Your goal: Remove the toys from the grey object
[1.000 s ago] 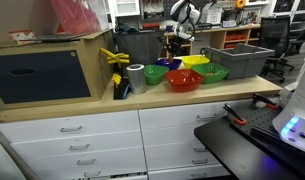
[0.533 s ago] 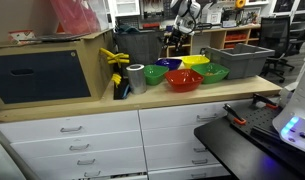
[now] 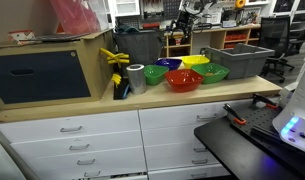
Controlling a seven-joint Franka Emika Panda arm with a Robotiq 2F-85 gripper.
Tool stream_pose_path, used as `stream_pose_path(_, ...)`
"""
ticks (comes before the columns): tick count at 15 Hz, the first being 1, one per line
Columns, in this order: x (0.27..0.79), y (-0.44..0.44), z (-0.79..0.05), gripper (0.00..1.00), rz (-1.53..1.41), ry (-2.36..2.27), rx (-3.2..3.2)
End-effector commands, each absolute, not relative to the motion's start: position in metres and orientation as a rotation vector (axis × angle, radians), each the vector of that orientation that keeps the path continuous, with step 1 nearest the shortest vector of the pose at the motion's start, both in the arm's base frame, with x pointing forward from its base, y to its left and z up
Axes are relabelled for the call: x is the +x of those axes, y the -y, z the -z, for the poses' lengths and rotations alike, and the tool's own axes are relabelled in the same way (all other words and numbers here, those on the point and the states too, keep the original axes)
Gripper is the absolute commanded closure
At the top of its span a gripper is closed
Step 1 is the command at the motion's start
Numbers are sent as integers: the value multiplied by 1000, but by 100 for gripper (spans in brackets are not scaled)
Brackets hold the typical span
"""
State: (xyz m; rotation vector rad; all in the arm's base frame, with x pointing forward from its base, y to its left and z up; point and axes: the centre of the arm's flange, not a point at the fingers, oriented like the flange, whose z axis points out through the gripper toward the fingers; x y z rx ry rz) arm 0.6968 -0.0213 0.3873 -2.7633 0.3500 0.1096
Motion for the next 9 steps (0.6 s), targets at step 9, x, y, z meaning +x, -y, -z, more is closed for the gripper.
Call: stream_pose_path(9, 599, 10, -462, 0, -287, -378, -2902)
